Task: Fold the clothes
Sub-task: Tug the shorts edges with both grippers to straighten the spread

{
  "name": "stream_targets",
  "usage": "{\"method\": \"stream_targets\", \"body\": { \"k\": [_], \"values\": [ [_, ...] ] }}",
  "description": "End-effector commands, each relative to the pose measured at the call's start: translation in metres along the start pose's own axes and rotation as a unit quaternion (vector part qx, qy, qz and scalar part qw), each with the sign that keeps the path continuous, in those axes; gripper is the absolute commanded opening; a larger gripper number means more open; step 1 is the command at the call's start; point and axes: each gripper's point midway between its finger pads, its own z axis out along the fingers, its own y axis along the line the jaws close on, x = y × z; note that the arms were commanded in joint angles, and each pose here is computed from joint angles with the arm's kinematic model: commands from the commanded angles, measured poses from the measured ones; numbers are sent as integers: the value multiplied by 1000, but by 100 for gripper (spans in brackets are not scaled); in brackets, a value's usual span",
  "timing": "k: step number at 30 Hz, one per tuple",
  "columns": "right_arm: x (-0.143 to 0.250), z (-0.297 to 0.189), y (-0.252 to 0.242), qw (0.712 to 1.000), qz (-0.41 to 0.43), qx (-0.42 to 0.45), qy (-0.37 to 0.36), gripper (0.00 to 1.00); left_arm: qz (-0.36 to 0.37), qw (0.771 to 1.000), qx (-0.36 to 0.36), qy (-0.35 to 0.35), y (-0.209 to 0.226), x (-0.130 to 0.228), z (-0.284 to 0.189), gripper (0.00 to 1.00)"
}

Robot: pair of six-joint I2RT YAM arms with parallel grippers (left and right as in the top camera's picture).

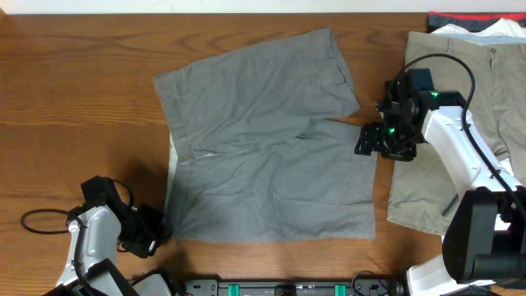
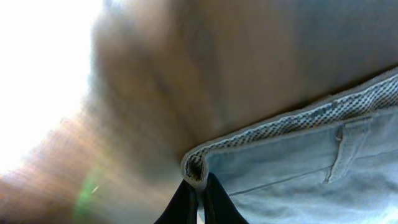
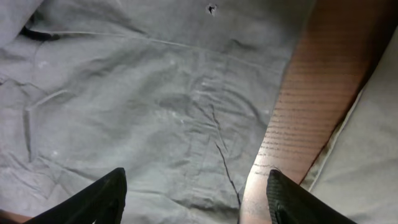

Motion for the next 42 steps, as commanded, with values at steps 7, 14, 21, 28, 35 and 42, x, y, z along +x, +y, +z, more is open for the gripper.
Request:
{"method": "stream_targets", "body": {
  "k": [7, 14, 21, 28, 35, 42],
  "values": [
    [30, -9, -11, 997, 50, 0, 55, 72, 54, 996, 39, -51, -18, -8, -24, 6],
    [80, -11, -5, 982, 109, -21, 156, 68, 59, 995, 45, -61, -20, -9, -27, 6],
    [134, 5, -12, 963, 168, -11, 210, 69, 69, 995, 47, -62, -21, -9, -27, 6],
    [165, 17, -22, 952, 225, 17, 206, 70, 72, 994, 48, -64, -21, -10, -27, 6],
    [195, 48, -10, 939, 258, -13, 228, 56, 72, 994, 48, -63, -21, -10, -27, 6],
    [198, 63, -10, 941, 259, -18, 217, 52, 71, 994, 48, -63, -21, -10, -27, 7]
  ]
}}
